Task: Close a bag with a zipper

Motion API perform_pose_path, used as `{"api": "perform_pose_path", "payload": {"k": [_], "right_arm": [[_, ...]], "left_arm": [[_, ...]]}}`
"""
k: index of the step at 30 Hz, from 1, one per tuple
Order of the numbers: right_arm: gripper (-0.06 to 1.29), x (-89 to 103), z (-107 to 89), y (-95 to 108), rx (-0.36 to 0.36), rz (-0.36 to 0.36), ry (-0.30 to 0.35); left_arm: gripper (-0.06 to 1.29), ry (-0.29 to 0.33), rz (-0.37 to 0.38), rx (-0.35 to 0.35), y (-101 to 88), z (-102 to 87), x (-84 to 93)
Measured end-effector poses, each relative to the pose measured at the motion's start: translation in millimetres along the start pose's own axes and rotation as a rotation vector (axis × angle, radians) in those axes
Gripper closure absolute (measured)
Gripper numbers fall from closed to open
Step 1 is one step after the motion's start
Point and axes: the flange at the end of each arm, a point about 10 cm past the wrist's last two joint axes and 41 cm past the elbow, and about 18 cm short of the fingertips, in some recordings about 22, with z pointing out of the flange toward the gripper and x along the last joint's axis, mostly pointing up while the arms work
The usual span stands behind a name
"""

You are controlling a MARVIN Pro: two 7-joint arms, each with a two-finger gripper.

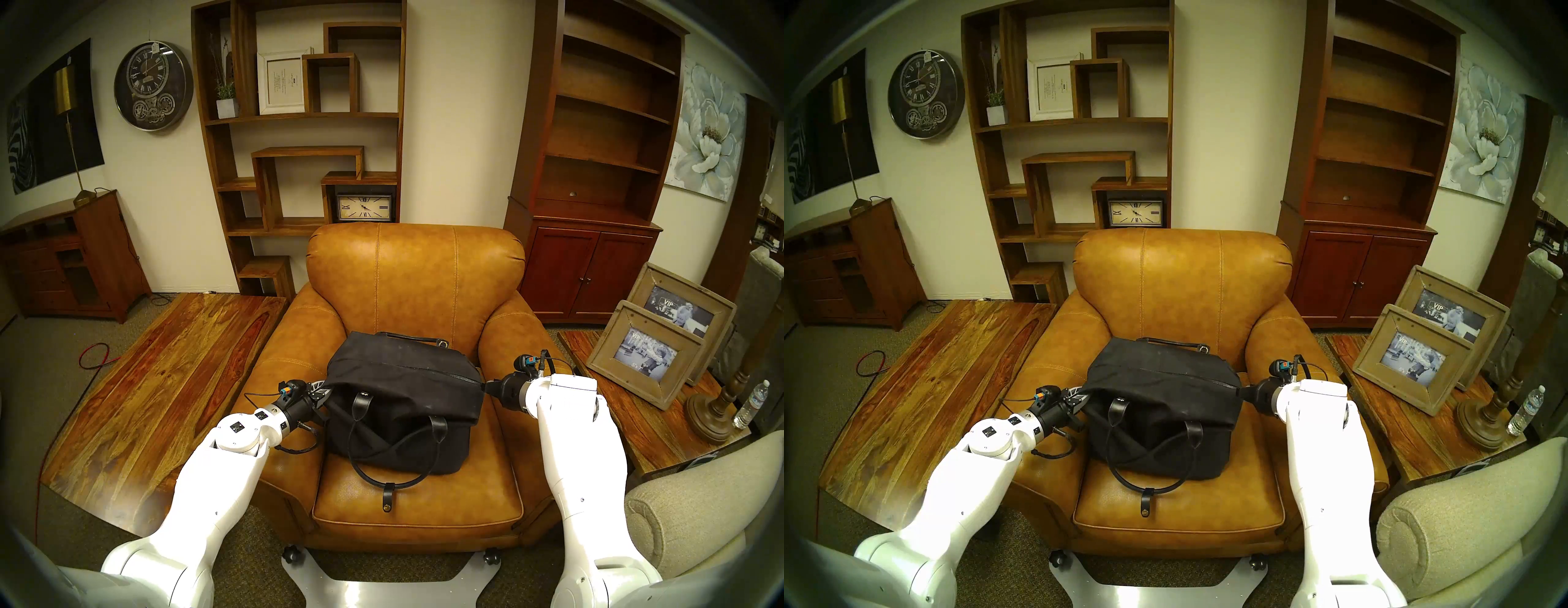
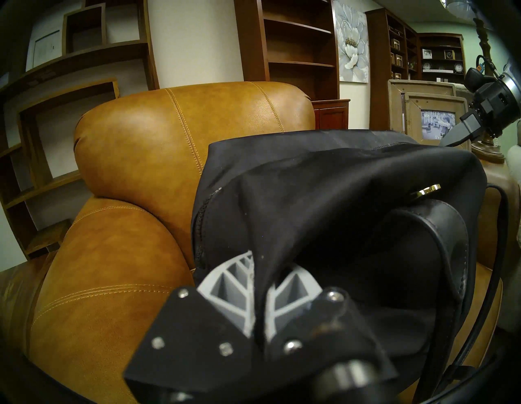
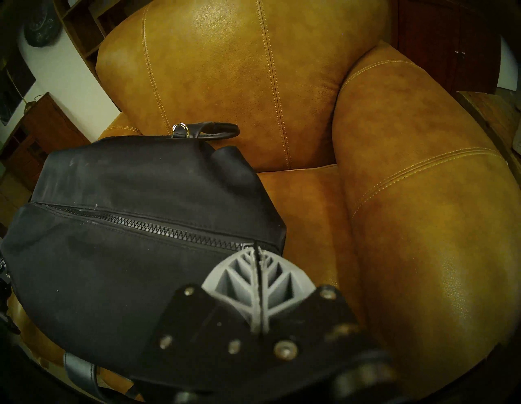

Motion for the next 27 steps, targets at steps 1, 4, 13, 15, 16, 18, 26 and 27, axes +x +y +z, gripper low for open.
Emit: {"api": "perform_pose_path", "payload": {"k": [1,4,13,15,16,18,26,27], "right_arm": [[1.25,-2.3,0.0,3,0.004,0.006,0.005],[1.25,-9.0,1.7,8,0.012,0.019,0.016],[1.25,-34.3,15.3,24,0.024,0.048,0.043],[1.25,-38.1,19.4,26,0.024,0.051,0.053],[1.25,-39.5,21.0,27,0.024,0.052,0.056],[1.25,-42.6,25.0,28,0.023,0.055,0.063],[1.25,-51.3,41.8,31,0.024,0.06,0.089],[1.25,-54.0,45.2,32,0.025,0.062,0.091]], "left_arm": [[1.19,0.001,-0.002,0.001,0.0,-0.5,-0.1],[1.19,0.004,-0.004,0.0,0.6,-1.4,0.5],[1.19,0.009,-0.005,0.0,2.4,-4.7,2.2],[1.19,0.008,-0.006,0.0,2.6,-5.2,2.3],[1.19,0.008,-0.006,0.0,2.7,-5.4,2.3],[1.19,0.008,-0.007,0.0,2.7,-5.6,2.4],[1.19,0.008,-0.007,0.001,3.3,-7.0,3.2],[1.19,0.009,-0.007,0.001,3.5,-7.4,3.5]]}}
